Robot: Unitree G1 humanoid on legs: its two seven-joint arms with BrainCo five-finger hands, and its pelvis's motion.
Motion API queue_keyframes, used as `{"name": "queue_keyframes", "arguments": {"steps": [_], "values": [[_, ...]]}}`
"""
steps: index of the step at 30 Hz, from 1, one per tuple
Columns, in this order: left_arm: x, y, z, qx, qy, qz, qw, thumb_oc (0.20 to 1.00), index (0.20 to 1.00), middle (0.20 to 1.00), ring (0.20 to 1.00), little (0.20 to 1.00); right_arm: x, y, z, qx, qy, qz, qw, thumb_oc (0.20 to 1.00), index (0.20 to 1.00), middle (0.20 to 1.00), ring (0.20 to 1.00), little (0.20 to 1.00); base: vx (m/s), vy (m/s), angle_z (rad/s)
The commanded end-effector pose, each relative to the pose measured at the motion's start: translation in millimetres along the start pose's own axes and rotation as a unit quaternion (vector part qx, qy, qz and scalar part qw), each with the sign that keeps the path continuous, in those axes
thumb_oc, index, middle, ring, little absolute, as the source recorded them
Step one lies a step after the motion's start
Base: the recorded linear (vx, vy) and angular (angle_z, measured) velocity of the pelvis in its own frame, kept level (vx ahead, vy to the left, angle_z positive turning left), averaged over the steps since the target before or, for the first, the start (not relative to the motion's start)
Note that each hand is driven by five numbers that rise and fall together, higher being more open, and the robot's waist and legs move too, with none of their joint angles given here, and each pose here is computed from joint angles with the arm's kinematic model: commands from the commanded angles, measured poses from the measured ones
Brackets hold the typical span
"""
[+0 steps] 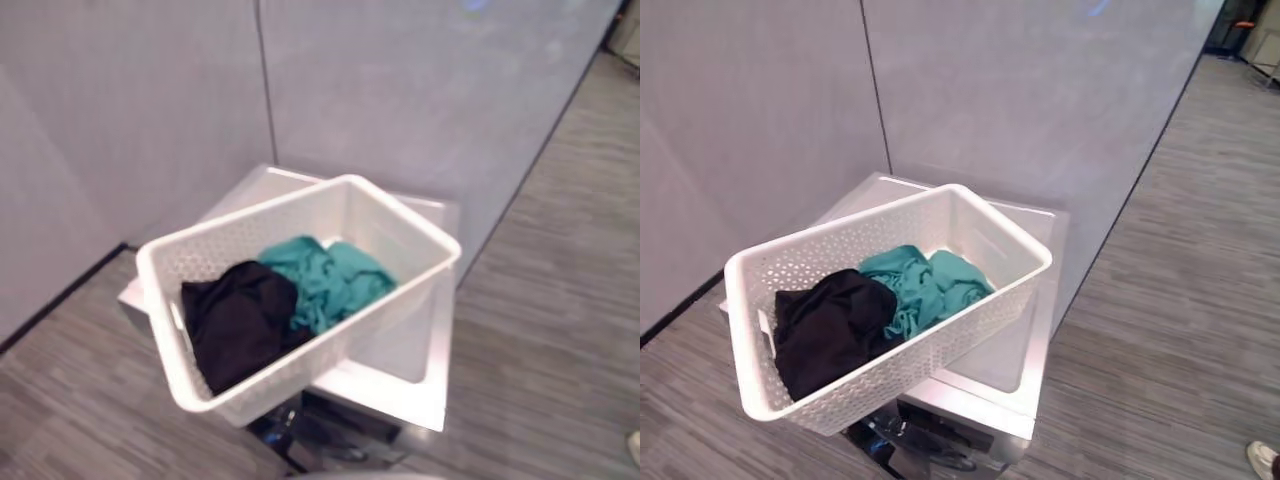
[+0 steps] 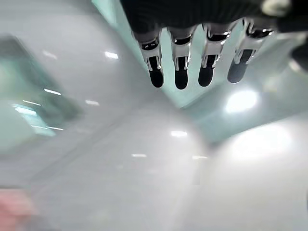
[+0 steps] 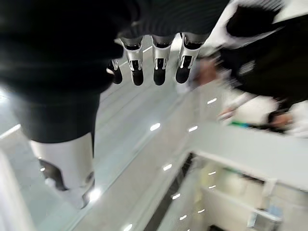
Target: Grab the laundry basket,head to the washer,open it,put in the laundry and shut it.
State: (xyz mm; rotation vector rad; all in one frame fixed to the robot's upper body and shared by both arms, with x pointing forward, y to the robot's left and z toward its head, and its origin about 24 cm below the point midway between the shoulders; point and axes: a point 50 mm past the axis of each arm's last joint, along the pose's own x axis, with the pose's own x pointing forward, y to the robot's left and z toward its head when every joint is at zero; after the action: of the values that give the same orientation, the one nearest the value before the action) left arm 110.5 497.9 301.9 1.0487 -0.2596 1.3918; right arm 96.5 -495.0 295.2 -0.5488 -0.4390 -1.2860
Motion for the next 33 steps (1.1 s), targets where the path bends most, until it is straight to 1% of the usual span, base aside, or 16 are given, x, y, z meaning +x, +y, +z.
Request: {"name": "queue_keyframes", "arguments": {"steps": [1,2,3,6,9,13,17,20,21,23,25,26,27,28,32,33], "values": [[-8,16,-37,-0.010,0.078,0.032,0.996,1.000,1.000,1.000,1.000,1.000,3,8,2,0.040,-0.007,0.008,0.999,1.000,1.000,1.000,1.000,1.000,-0.01,-0.030,0.04],[-8,19,-39,-0.008,0.079,0.033,0.996,1.000,1.000,1.000,1.000,1.000,2,9,2,0.041,-0.007,0.010,0.999,1.000,1.000,1.000,1.000,1.000,-0.01,-0.031,0.11],[-23,22,-66,0.015,0.128,0.029,0.991,1.000,1.000,1.000,1.000,1.000,-7,7,-16,0.043,0.020,0.007,0.999,1.000,1.000,1.000,1.000,1.000,-0.02,-0.028,0.25],[-49,32,-108,0.052,0.207,0.021,0.977,1.000,1.000,1.000,1.000,1.000,-25,4,-45,0.034,0.064,0.004,0.997,1.000,1.000,1.000,1.000,1.000,-0.02,-0.032,0.32],[-79,44,-146,0.111,0.290,0.005,0.951,1.000,1.000,1.000,1.000,1.000,-44,-1,-72,0.016,0.109,0.004,0.994,1.000,1.000,1.000,1.000,1.000,-0.01,-0.013,0.37],[-118,49,-178,0.144,0.369,-0.025,0.918,1.000,1.000,1.000,1.000,1.000,-65,-4,-99,-0.002,0.156,0.008,0.988,1.000,1.000,1.000,1.000,1.000,-0.01,0.005,0.22],[-159,34,-195,0.164,0.402,-0.081,0.897,1.000,1.000,1.000,1.000,1.000,-97,-7,-128,-0.039,0.209,0.021,0.977,1.000,1.000,1.000,1.000,1.000,-0.01,0.005,0.05],[-203,11,-203,0.166,0.430,-0.140,0.877,1.000,1.000,1.000,1.000,1.000,-130,2,-152,-0.053,0.261,0.049,0.963,1.000,1.000,1.000,1.000,1.000,-0.01,0.002,0.01],[-250,-8,-209,0.167,0.468,-0.201,0.845,1.000,1.000,1.000,1.000,1.000,-160,13,-171,-0.056,0.311,0.073,0.946,1.000,1.000,1.000,1.000,1.000,-0.03,0.008,0.04],[-314,-32,-207,0.170,0.512,-0.284,0.793,1.000,1.000,1.000,1.000,1.000,-210,33,-197,-0.059,0.390,0.111,0.912,1.000,1.000,1.000,1.000,1.000,-0.02,0.003,0.03],[-344,-42,-202,0.172,0.525,-0.326,0.767,1.000,1.000,1.000,1.000,1.000,-240,38,-211,-0.076,0.436,0.128,0.887,1.000,1.000,1.000,1.000,1.000,-0.01,-0.004,-0.02],[-378,-49,-195,0.175,0.543,-0.363,0.737,1.000,1.000,1.000,1.000,1.000,-283,40,-226,-0.112,0.496,0.157,0.847,1.000,1.000,1.000,1.000,1.000,0.00,0.000,0.00],[-390,-51,-192,0.176,0.550,-0.375,0.725,1.000,1.000,1.000,1.000,1.000,-299,38,-230,-0.121,0.519,0.164,0.830,1.000,1.000,1.000,1.000,1.000,-0.05,-0.005,0.11],[-414,-56,-184,0.178,0.554,-0.407,0.704,1.000,1.000,1.000,1.000,1.000,-343,28,-240,-0.159,0.582,0.189,0.775,1.000,1.000,1.000,1.000,1.000,-0.04,0.004,0.15],[-430,-62,-176,0.154,0.570,-0.419,0.690,1.000,1.000,1.000,1.000,1.000,-386,7,-244,-0.161,0.666,0.164,0.709,1.000,1.000,1.000,1.000,1.000,-0.02,0.004,0.04],[-434,-66,-173,0.143,0.574,-0.423,0.686,1.000,1.000,1.000,1.000,1.000,-402,0,-243,-0.173,0.690,0.172,0.681,1.000,1.000,1.000,1.000,1.000,-0.03,0.010,-0.07]]}}
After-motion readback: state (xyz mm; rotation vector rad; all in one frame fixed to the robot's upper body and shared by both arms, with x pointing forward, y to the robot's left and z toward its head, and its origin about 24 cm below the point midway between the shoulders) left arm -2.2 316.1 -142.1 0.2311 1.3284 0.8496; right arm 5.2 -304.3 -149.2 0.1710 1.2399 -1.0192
